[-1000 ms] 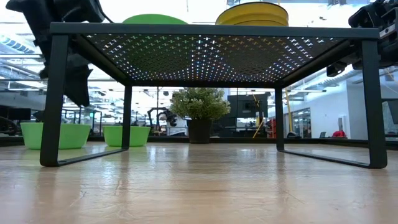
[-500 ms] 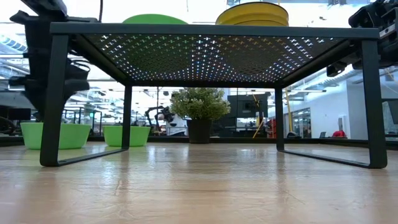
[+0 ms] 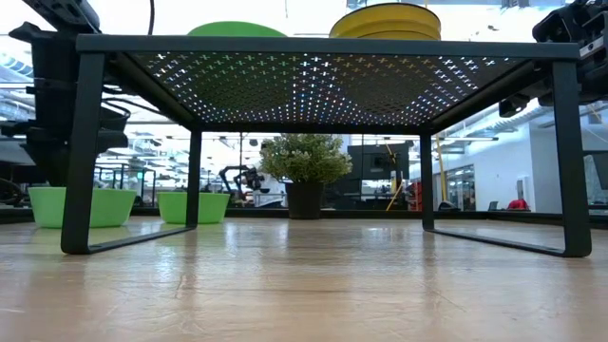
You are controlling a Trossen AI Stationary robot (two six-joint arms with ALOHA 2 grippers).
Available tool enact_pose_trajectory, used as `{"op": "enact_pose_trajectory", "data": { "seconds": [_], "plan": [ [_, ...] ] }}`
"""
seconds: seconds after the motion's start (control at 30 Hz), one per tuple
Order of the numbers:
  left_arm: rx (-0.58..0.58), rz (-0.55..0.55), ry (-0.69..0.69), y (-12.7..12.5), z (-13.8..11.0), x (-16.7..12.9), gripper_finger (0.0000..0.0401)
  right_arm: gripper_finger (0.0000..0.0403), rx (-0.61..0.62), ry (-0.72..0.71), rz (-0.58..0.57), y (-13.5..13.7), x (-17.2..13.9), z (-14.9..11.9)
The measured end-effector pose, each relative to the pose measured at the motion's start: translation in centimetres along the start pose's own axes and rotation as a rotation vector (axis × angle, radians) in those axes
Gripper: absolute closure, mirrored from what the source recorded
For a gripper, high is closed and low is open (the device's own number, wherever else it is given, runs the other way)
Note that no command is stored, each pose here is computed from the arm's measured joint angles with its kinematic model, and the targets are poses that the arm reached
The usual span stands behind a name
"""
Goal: Pick & Place Mini bowls
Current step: Stack the left green bowl on top of the green bowl on the shelf
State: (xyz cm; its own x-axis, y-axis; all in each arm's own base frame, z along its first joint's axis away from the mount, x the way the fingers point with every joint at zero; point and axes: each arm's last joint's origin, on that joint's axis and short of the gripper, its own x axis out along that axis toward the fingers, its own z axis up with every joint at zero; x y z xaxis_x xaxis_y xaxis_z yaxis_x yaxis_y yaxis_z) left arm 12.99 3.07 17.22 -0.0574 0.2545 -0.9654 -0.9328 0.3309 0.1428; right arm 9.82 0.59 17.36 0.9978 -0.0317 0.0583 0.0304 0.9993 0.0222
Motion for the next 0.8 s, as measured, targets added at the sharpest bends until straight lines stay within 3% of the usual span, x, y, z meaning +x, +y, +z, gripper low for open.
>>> {"op": "enact_pose_trajectory", "data": {
  "seconds": [0.33, 0.57, 0.8],
  "plan": [
    [0.01, -0.075, 0.008, -0.6, 0.2, 0.0, 0.0268, 0.0403, 0.0, 0.0, 0.0, 0.0, 0.0, 0.0],
    [0.086, -0.22, -0.054, -2.0, 0.6, -0.3, 0.0268, 0.0403, 0.0, 0.0, 0.0, 0.0, 0.0, 0.0],
    [0.129, -0.238, -0.063, -2.4, 0.2, -0.5, 0.0268, 0.0403, 0.0, 0.0, 0.0, 0.0, 0.0, 0.0]
  ]
}}
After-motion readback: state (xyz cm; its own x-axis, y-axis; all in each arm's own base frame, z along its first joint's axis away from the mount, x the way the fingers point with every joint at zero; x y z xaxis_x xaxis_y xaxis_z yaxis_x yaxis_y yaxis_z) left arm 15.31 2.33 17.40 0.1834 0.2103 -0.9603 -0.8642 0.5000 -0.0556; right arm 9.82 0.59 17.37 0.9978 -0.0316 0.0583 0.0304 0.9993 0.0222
